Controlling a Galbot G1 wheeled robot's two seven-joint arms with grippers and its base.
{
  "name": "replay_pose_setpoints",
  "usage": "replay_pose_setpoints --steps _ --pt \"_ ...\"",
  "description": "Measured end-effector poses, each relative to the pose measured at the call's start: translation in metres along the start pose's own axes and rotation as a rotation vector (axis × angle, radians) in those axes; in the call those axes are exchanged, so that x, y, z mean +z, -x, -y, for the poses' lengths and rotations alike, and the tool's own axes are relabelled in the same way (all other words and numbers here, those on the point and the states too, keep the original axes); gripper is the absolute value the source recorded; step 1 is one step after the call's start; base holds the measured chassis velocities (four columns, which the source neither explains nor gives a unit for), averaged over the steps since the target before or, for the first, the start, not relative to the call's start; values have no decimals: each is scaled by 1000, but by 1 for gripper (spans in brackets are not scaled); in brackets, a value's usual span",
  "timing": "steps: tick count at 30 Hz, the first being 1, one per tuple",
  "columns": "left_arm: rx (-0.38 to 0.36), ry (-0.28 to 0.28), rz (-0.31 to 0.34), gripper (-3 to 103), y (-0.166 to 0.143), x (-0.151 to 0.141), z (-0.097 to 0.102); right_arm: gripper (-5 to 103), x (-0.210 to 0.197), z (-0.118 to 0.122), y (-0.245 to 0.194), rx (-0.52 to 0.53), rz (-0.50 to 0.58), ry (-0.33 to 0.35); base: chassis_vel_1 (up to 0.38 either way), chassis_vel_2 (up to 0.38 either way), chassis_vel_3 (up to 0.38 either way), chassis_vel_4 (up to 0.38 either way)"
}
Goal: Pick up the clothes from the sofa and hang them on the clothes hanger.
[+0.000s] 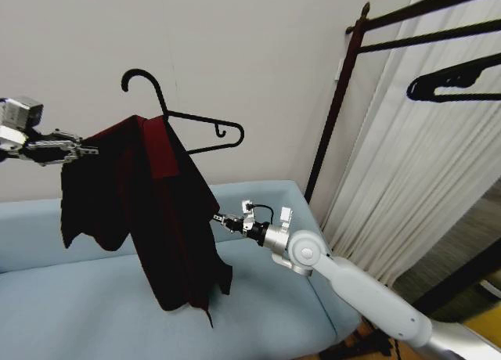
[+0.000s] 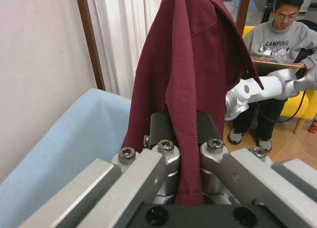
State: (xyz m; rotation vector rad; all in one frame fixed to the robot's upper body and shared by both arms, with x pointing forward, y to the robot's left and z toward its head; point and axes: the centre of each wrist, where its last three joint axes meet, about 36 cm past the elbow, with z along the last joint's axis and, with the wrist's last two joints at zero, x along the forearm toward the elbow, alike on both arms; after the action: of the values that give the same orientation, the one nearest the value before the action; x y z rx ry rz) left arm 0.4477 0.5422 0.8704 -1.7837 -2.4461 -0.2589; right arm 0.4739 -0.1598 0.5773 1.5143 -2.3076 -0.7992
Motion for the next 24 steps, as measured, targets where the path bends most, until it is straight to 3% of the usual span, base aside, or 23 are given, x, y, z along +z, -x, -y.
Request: replay_pose_setpoints --steps 7,24 --pt "3 0 8 2 0 3 1 0 -15 0 -7 34 44 -30 0 0 0 0" --pt "-3 5 21 2 7 14 7 0 -140 -19 -21 167 214 -244 0 0 0 0"
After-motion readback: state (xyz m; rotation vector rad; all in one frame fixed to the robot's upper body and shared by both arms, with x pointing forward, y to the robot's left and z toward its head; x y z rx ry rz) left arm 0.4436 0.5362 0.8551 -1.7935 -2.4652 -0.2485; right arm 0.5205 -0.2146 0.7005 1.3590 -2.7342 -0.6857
